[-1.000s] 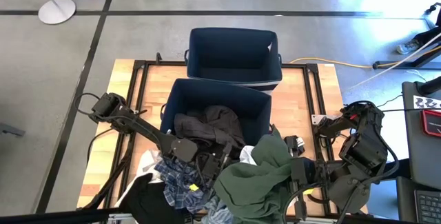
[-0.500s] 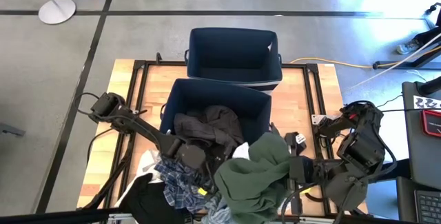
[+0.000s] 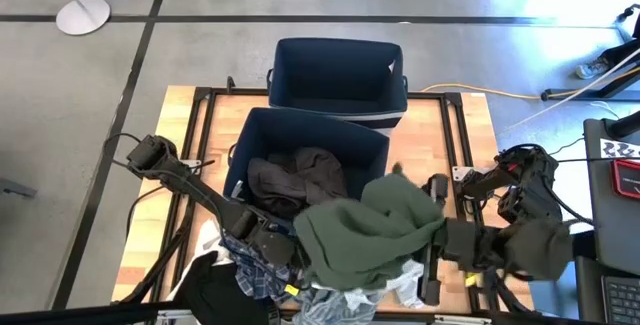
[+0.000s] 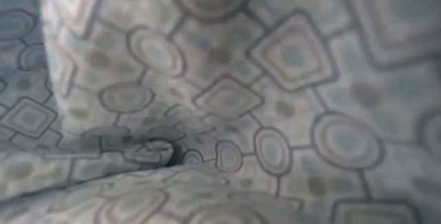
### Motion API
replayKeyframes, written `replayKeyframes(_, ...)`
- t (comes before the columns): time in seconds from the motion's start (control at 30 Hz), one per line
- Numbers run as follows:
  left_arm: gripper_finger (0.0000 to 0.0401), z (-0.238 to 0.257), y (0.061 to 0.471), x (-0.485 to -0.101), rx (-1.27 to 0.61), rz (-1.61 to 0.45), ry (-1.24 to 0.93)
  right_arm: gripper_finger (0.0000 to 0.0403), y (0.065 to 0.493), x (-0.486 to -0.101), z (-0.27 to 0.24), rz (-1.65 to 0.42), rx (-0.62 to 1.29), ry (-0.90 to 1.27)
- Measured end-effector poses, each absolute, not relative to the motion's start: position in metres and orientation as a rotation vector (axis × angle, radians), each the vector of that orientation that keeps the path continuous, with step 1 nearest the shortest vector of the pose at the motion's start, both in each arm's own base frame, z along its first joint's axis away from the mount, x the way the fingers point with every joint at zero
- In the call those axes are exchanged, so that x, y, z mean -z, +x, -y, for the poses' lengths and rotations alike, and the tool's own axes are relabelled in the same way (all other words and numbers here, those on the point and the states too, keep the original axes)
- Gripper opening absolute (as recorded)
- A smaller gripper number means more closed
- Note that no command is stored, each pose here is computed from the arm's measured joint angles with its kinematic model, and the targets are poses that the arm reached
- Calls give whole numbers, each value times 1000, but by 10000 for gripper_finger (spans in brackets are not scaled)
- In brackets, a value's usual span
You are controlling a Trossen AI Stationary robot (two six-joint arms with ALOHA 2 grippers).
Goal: Sort clothes
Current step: Put the green shorts into the bottom blue laundry bin
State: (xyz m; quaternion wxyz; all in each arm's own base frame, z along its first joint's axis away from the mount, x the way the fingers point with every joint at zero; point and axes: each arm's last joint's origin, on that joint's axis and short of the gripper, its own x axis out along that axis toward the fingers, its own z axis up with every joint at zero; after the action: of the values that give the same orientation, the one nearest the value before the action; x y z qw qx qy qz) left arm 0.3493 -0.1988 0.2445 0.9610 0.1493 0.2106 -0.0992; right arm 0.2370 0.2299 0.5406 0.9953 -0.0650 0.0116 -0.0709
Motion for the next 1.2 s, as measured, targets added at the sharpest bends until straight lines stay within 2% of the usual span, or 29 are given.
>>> replayKeyframes(0.27, 8, 199, 350, -243, 203, -422, 312, 51, 235, -579, -217, 188, 295, -231)
replayKeyframes(0.5, 44, 203, 351, -246, 223, -371, 287, 51, 260, -581, -185, 181, 422, -276)
replayKeyframes(0.83, 85, 206, 348, -247, 239, -374, 264, 51, 320, -543, -129, -7, 506, -254)
replayKeyframes(1.03, 128, 203, 335, -264, 241, -382, 242, 51, 345, -512, -112, -165, 498, -231)
replayKeyframes(1.2, 163, 196, 319, -286, 241, -386, 213, 51, 355, -499, -109, -219, 485, -212)
